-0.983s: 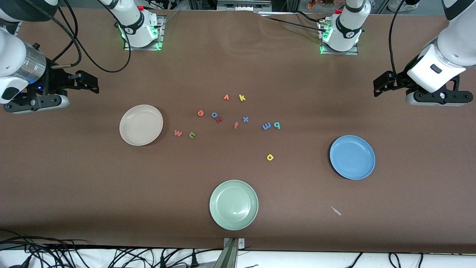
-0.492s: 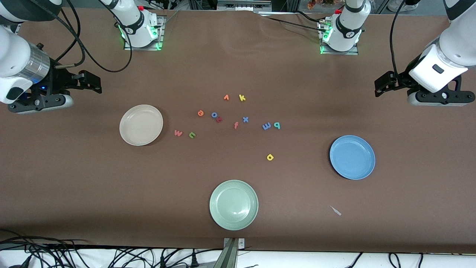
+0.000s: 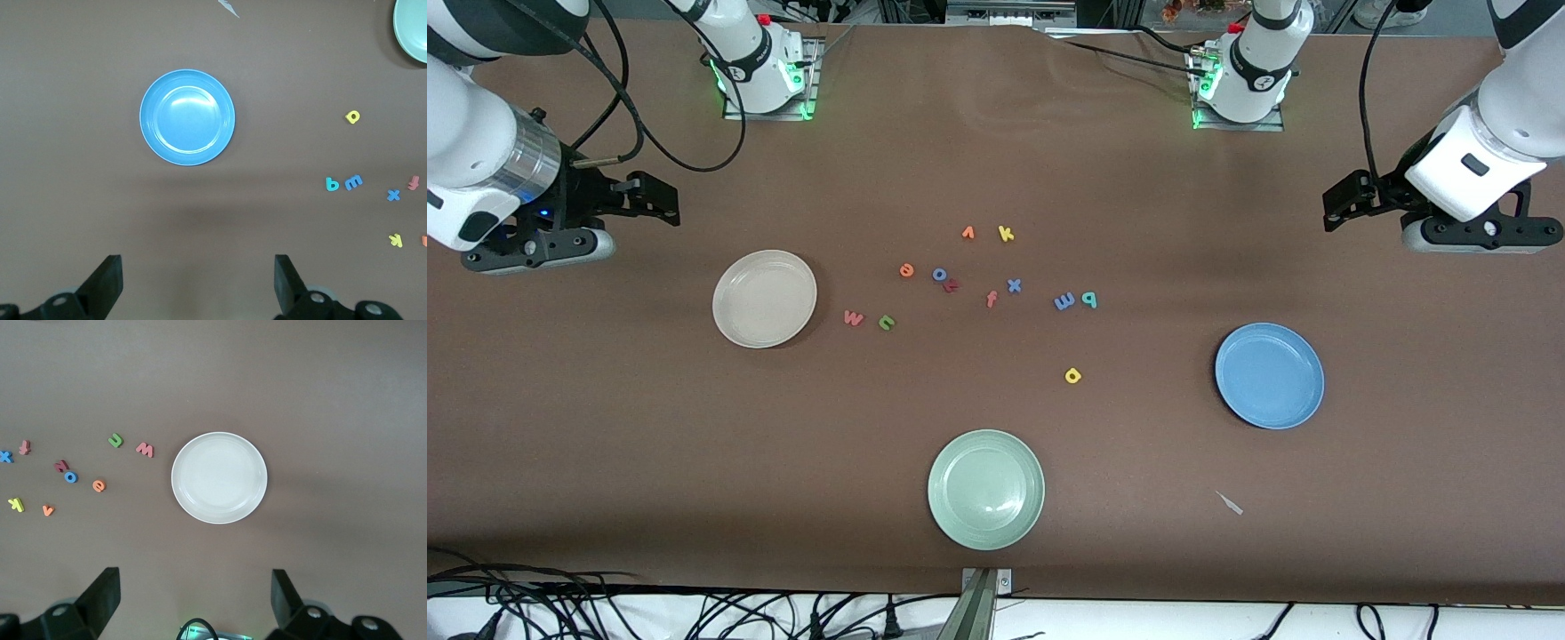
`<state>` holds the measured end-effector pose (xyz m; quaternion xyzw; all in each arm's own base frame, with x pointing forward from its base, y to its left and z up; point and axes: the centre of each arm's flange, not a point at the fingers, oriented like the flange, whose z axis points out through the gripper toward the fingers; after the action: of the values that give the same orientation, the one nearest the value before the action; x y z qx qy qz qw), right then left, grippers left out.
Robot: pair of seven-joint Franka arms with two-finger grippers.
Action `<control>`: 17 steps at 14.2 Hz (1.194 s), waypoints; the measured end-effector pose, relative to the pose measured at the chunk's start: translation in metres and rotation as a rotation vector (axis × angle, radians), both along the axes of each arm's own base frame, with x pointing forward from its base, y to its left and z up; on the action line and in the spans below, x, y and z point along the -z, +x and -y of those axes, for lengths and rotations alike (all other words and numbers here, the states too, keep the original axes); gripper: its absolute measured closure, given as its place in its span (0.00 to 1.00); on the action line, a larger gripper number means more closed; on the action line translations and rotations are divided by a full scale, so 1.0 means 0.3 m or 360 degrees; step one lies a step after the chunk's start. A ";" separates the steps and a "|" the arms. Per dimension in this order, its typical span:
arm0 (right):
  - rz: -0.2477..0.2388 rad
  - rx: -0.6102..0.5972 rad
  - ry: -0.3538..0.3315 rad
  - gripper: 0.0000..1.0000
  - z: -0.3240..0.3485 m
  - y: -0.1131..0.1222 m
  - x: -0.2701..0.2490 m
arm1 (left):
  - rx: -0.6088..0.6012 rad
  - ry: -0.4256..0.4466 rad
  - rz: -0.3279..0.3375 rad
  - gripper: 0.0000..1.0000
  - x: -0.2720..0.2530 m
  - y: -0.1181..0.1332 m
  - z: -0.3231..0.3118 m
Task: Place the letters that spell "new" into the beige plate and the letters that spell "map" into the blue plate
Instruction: 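Reach the right gripper toward the pink w beside the white plate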
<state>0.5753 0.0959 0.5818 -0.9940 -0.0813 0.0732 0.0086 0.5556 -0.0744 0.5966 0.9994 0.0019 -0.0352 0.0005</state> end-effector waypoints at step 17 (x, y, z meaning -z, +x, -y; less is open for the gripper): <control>0.0175 0.0190 0.0024 0.00 -0.469 -0.054 0.657 | 0.0008 -0.0001 0.0003 0.00 -0.003 0.000 0.009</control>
<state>0.5589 0.2366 0.3848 -0.9995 -0.0227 0.0171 0.0160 0.5555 -0.0771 0.5975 0.9994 -0.0006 -0.0342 0.0007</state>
